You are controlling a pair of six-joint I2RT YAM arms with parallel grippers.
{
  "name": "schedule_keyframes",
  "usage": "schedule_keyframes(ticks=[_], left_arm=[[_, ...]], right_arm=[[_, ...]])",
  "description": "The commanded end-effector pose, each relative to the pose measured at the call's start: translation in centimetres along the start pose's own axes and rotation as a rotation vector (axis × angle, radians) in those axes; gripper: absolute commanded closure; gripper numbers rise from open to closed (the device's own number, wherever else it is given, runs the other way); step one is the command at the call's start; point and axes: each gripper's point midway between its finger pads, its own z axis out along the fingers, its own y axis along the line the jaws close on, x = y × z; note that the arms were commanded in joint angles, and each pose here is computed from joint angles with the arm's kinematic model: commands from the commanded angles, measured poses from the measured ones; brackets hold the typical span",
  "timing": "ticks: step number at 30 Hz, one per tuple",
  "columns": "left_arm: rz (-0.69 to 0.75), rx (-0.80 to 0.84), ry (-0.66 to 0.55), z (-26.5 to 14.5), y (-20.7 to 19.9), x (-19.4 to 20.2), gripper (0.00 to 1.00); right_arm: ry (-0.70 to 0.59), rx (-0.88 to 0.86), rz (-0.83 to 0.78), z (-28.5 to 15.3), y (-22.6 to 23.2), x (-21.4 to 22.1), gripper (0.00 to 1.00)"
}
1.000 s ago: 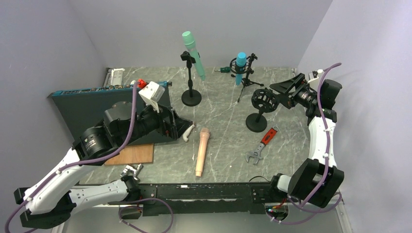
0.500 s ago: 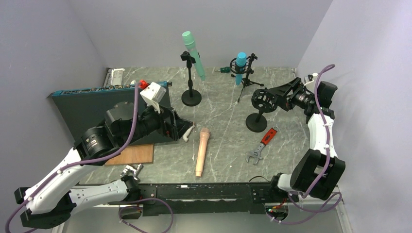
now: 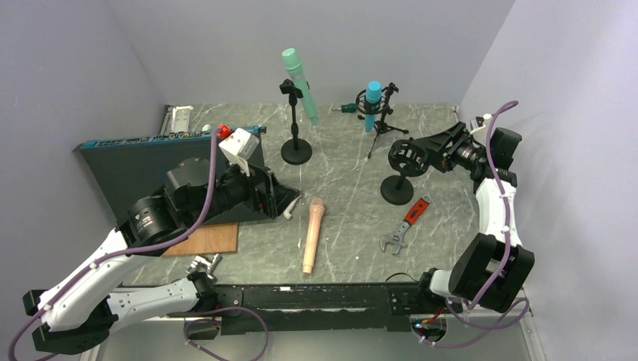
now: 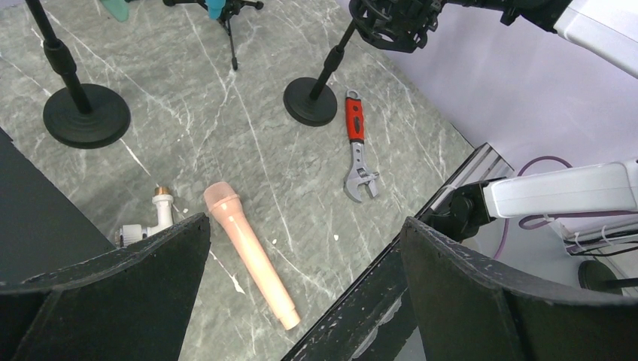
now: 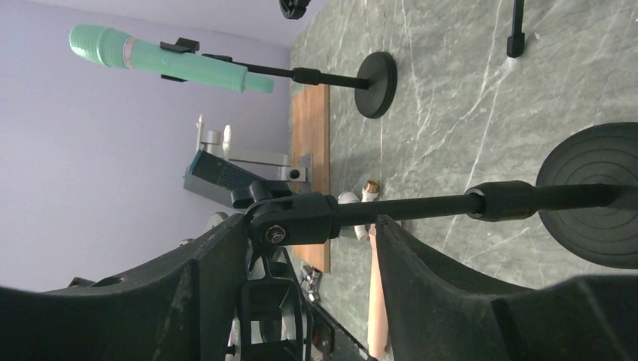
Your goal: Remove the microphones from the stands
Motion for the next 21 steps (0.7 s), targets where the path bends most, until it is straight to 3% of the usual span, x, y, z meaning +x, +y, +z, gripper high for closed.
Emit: schedule_keyframes(ticks=[1, 15, 21], left_arm=[[-0.005, 0.040, -0.034, 0.0, -0.9, -0.9, 0.01], [-0.008, 0.033, -0.019, 0.2, -0.7, -0.4, 0.01], [-0.008, 0.037, -0.015, 0.3, -0.8, -0.3, 0.01]], right_arm=[[-0.021, 0.243, 0.083, 0.4, -7.4, 1.6, 0.37], [-0.048, 0.414, 0.179, 1.3, -14.7, 2.9, 0.34], [-0.044, 0.460, 0.139, 1.8, -16.1, 3.2, 0.31]])
